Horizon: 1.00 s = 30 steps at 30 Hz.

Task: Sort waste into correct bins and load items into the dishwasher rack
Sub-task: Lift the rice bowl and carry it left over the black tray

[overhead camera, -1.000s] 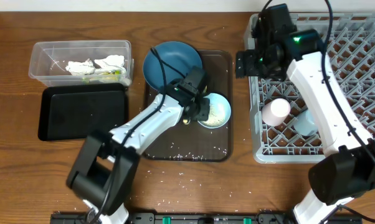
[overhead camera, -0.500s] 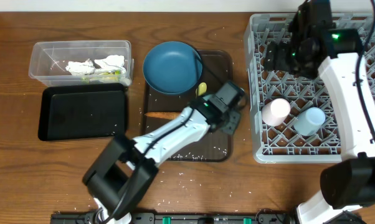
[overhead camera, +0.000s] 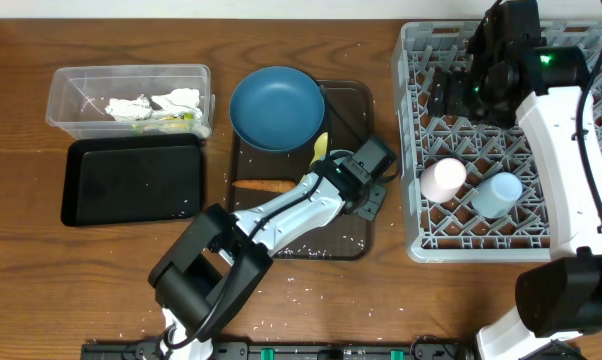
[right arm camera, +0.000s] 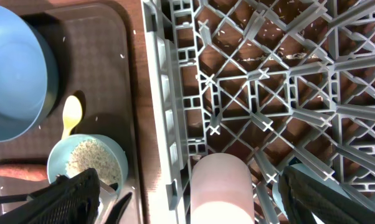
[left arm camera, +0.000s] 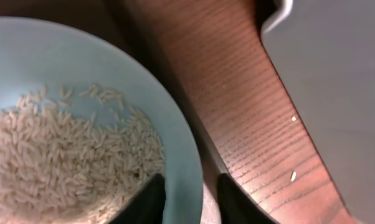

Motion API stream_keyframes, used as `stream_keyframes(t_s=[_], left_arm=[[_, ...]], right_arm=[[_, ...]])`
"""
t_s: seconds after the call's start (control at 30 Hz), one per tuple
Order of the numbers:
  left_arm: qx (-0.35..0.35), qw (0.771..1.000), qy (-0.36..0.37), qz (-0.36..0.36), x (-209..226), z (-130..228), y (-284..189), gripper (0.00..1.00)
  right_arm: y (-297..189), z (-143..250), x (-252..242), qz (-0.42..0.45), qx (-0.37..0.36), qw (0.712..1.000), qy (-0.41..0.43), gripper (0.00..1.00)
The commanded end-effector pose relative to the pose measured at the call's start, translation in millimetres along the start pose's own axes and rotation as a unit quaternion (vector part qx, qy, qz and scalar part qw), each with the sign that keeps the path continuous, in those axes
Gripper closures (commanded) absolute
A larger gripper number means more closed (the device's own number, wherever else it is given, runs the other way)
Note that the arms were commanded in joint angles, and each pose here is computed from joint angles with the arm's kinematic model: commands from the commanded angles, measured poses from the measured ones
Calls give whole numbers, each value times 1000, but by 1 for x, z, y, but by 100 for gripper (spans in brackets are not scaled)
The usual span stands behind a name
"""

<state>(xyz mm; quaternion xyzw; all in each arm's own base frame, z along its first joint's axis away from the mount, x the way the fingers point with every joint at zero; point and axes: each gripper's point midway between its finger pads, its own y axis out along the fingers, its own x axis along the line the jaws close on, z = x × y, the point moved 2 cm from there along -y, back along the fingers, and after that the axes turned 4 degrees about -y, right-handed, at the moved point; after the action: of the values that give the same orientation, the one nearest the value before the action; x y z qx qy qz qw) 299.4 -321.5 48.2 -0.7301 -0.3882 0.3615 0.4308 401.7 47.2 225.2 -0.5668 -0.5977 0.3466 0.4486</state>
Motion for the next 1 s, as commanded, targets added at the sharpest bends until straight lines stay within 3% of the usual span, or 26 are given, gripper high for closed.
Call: stream_keyframes(t_s=[0.0, 0.1, 0.3, 0.57, 0.77, 0.97], left_arm=[[-3, 1000, 5, -7, 3, -3, 2, 85], [-3, 1000, 3, -7, 3, -3, 2, 94], [-21, 1000, 2, 1, -1, -10, -17, 94], [-75, 994, -75, 18, 6, -29, -95, 94], [-94, 984, -150, 18, 50, -30, -155, 94], [-85, 968, -233, 22, 114, -23, -184, 94]], right_arm=[[-12, -4, -2, 2, -16, 1000, -7, 10], [-12, -4, -2, 2, -16, 1000, -7, 10], [-12, -4, -3, 4, -17, 1000, -9, 10], [-12, -4, -4, 4, -16, 1000, -9, 10], [-12, -4, -4, 4, -17, 1000, -9, 10], [-12, -4, -3, 4, -17, 1000, -9, 10]])
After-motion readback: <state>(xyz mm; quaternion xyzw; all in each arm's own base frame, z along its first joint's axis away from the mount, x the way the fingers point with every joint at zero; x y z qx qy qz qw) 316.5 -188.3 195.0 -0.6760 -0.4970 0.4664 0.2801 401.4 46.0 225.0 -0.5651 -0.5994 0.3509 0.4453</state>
